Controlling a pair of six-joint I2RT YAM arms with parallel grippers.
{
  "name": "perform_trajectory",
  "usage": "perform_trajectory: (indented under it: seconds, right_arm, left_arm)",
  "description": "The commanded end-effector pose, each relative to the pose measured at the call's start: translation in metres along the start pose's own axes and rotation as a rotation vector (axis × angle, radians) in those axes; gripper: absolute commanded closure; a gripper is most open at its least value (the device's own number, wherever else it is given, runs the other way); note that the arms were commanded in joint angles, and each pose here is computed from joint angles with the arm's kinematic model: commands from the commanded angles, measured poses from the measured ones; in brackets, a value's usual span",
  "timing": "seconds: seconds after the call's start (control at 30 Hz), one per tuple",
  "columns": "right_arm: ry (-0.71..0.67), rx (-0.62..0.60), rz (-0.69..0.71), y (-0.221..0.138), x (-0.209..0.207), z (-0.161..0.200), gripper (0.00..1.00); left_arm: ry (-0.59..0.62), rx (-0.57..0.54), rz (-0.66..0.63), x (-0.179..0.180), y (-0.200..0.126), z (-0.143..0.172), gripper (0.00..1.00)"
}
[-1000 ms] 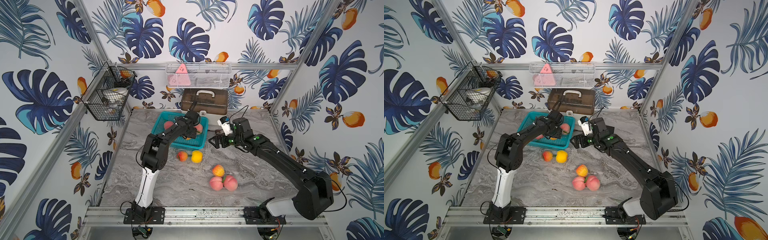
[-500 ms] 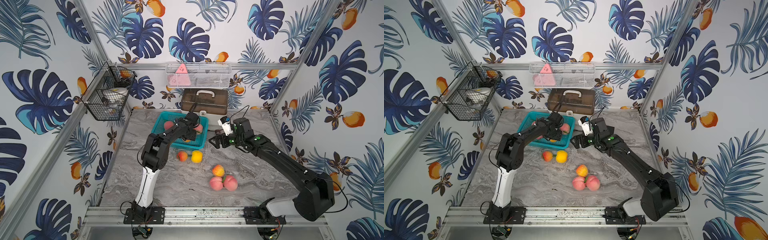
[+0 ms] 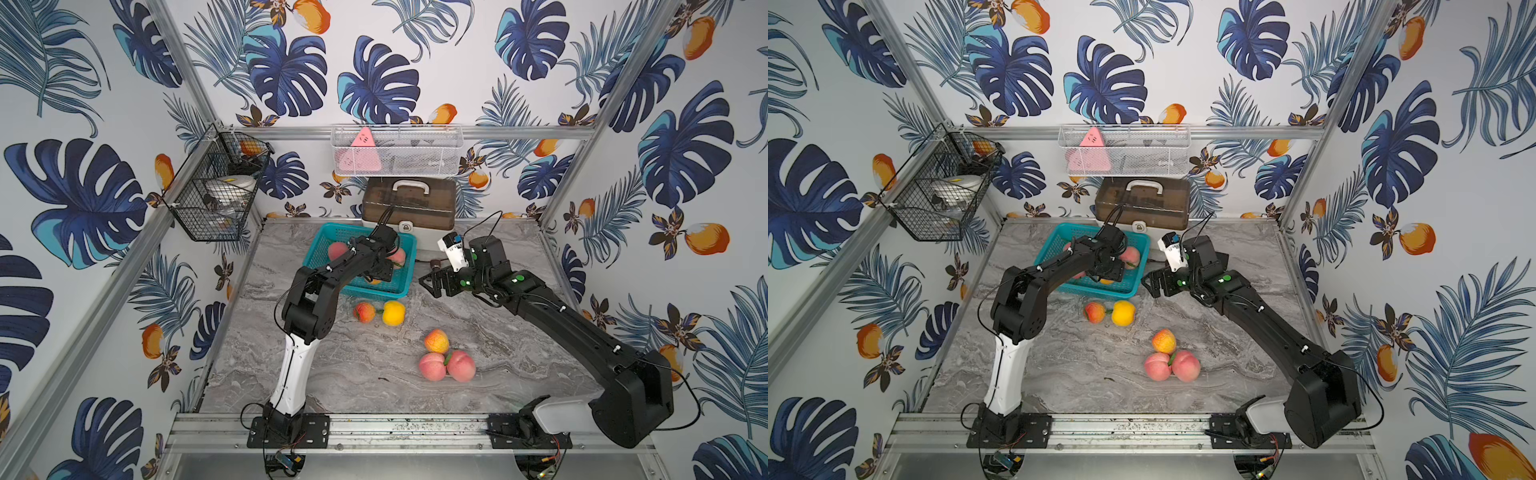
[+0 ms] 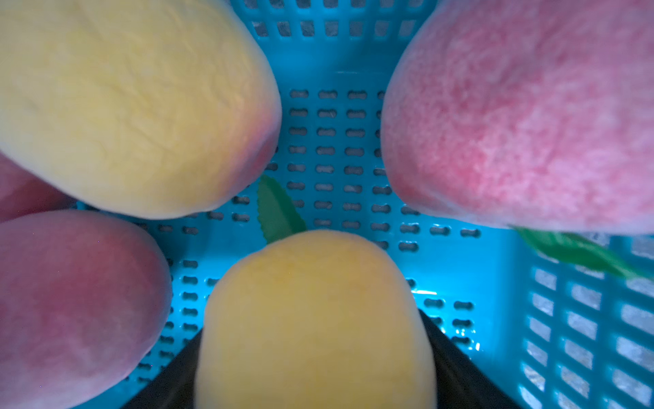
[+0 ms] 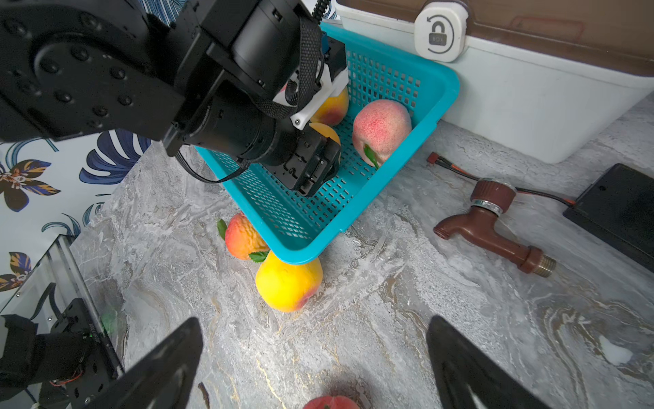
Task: Put the peaches into the basket
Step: Place the peach in the basket, then pick up the peach from the center of the board.
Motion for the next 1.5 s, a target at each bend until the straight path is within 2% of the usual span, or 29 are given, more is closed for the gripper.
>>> perform_trajectory:
  seconds: [0.0, 0.33, 0.63, 0.7, 0.97, 1.2, 1.47]
  right_arm:
    - [0.014, 0.001, 0.010, -0.004, -0.001, 0.001, 0.00]
    - [0.016, -0.005, 0.021, -0.011, -0.001, 0.000, 0.00]
    - [0.045, 0.056, 0.058, -0.018, -0.005, 0.022, 0.00]
    - [0.057, 0.069, 0.073, -0.020, -0.006, 0.027, 0.00]
    - [0.095, 0.059, 0.100, -0.037, -0.005, 0.035, 0.00]
    - [0.165, 0.122, 0.159, -0.050, -0.010, 0.057, 0.00]
    - [0.264, 0.186, 0.188, -0.059, 0.001, 0.092, 0.00]
  left_arm:
    - [0.009, -0.012, -0.008, 0.003, -0.010, -0.003, 0.19]
    - [0.006, -0.053, 0.007, 0.005, -0.034, -0.013, 0.18]
    - [0.010, -0.084, 0.036, 0.007, -0.062, -0.016, 0.15]
    - [0.008, -0.091, 0.041, 0.009, -0.068, -0.015, 0.12]
    - [0.005, -0.108, 0.062, 0.011, -0.081, -0.009, 0.11]
    - [-0.003, -0.125, 0.111, 0.015, -0.106, 0.005, 0.11]
    - [0.024, -0.117, 0.205, 0.005, -0.131, 0.045, 0.10]
Point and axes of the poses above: each gripper's point midway between its finger pads, its own y axis out along the fingers, its own x axis along the line the jaws close on, z = x × y, the point moved 5 cm from there along -y, back along the fingers, and after that the axes turned 2 degrees about -y, right-handed, at the moved point
